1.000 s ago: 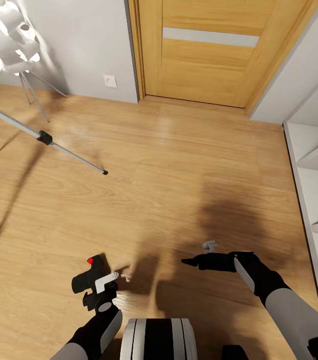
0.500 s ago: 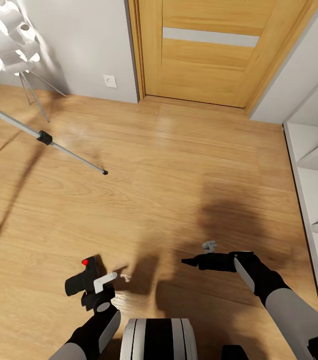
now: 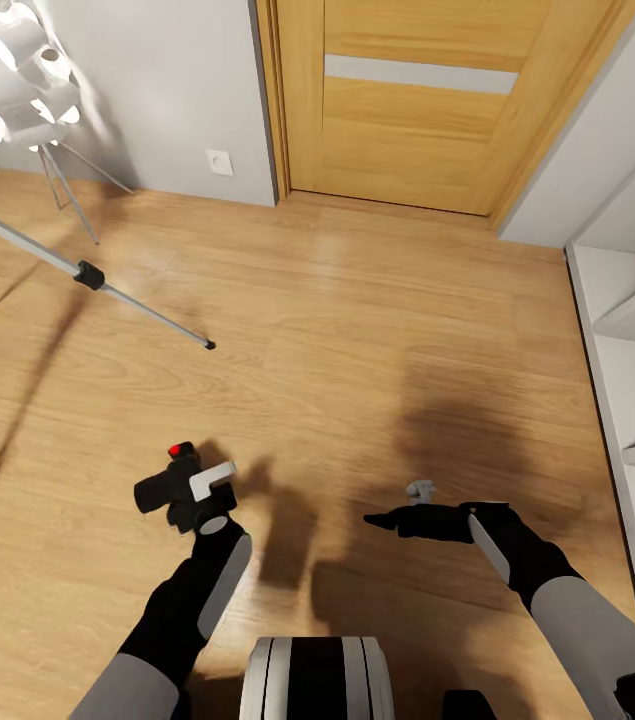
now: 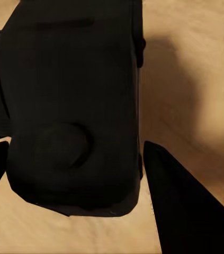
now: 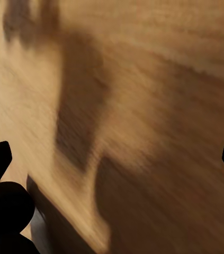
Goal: Attach the digital camera to the camera tripod in the bedroom.
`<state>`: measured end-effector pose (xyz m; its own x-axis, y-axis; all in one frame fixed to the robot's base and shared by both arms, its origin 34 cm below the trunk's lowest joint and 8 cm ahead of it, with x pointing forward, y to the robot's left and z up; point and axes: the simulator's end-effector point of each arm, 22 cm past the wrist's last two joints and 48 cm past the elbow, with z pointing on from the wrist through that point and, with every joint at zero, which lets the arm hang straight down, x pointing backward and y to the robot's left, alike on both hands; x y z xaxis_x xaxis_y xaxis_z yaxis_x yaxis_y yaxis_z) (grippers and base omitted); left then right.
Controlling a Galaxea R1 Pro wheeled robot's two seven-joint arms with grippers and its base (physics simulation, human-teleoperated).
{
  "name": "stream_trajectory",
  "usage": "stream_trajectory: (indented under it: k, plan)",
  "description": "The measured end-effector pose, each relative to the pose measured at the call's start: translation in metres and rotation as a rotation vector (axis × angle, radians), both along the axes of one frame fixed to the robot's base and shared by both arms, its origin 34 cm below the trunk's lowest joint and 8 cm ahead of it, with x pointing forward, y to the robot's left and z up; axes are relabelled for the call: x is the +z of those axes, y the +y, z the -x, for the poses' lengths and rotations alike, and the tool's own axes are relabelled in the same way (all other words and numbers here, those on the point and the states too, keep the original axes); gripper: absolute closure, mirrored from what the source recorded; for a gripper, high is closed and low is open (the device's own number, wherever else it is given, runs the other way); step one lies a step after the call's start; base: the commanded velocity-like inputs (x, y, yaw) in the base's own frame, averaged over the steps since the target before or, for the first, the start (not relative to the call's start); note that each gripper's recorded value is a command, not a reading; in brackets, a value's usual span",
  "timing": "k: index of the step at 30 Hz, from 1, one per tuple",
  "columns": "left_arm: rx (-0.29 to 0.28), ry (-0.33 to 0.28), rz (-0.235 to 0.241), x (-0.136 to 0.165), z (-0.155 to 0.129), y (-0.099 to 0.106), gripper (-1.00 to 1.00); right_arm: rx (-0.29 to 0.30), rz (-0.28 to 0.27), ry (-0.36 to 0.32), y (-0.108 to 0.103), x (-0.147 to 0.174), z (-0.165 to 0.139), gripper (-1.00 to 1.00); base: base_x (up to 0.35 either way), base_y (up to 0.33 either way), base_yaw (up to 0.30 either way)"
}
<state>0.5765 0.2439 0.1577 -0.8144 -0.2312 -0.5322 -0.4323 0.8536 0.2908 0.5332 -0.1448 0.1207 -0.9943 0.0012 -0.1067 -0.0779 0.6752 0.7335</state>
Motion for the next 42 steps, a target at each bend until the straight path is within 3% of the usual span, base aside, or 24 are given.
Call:
stream_trajectory:
  k: [6,15,21,26,42]
  plan:
    - [-0.01,0.015,0.025,0.021,-0.014,-0.011,1.0,-0.001,-0.001,0.0,0.0,0.0,0.0,-1.0,0.0,0.0,0.0]
    - [0.014,0.04,0.142,0.018,-0.006,-0.042,1.0,-0.001,-0.002,-0.001,0.0,0.0,0.0,-1.0,0.0,0.0,0.0]
    - [-0.089,0.033,0.178,0.025,-0.008,-0.085,1.0,0.0,-0.001,-0.001,0.0,0.0,0.0,-1.0,0.0,0.0,0.0]
    - [-0.177,0.011,0.177,0.041,-0.01,-0.117,1.0,0.0,-0.001,-0.008,0.0,0.004,-0.003,-1.0,0.0,0.0,0.0]
    - [-0.172,-0.043,0.246,0.078,-0.023,-0.136,1.0,0.001,0.004,-0.074,0.0,0.035,-0.026,-1.0,0.0,0.0,0.0]
